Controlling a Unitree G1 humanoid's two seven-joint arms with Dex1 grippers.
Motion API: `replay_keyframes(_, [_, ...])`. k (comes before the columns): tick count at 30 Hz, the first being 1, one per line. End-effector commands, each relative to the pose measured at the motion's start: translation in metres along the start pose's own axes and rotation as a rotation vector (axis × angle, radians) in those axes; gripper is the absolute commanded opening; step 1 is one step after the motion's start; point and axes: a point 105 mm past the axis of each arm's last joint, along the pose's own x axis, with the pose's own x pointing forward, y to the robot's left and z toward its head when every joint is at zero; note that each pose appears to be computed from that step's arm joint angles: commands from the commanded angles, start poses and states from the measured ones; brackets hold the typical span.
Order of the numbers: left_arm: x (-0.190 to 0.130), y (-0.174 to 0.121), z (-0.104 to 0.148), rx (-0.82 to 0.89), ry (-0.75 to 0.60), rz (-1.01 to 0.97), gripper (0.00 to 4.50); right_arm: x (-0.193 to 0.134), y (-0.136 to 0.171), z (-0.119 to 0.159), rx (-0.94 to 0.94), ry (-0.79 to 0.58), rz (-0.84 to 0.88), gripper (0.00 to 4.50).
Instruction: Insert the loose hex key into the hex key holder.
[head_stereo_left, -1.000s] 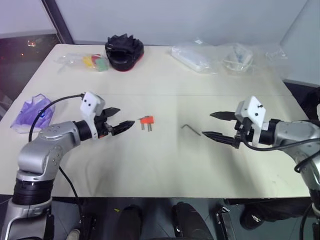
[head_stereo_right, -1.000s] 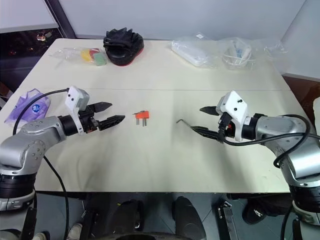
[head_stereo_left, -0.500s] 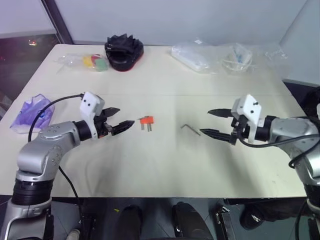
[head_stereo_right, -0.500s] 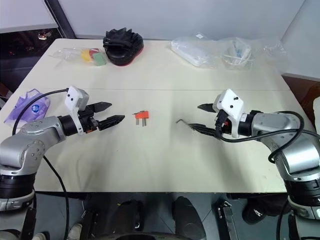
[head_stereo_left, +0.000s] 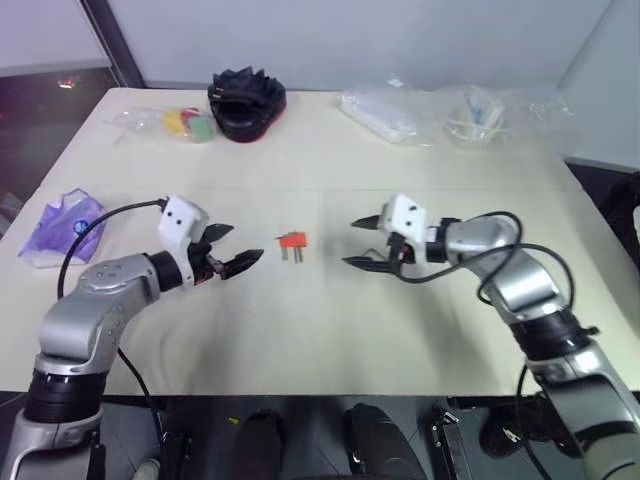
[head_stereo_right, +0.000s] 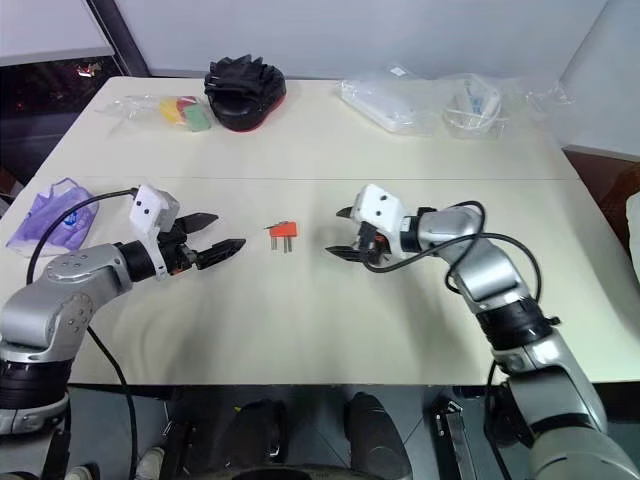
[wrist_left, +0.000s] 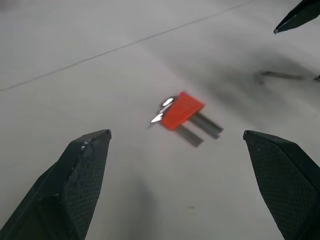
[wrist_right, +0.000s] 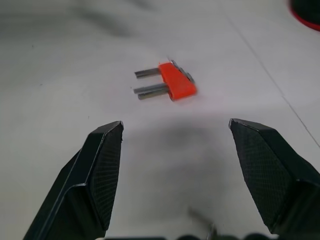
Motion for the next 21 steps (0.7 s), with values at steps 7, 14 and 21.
replay_keyframes(7, [-0.005, 0.005, 0.007, 0.042, -0.047, 0.061, 4.44, 0.047, -0.024, -0.011, -0.082, 0.016, -0.030, 3.56])
replay_keyframes(14, [-0.007, 0.006, 0.007, 0.044, -0.052, 0.080, 4.44, 0.067, -0.024, -0.019, -0.086, 0.027, -0.026, 3.56])
replay_keyframes(21, [-0.010, 0.007, 0.006, 0.048, -0.054, 0.100, 4.44, 0.080, -0.021, -0.016, -0.034, -0.008, -0.027, 3.56])
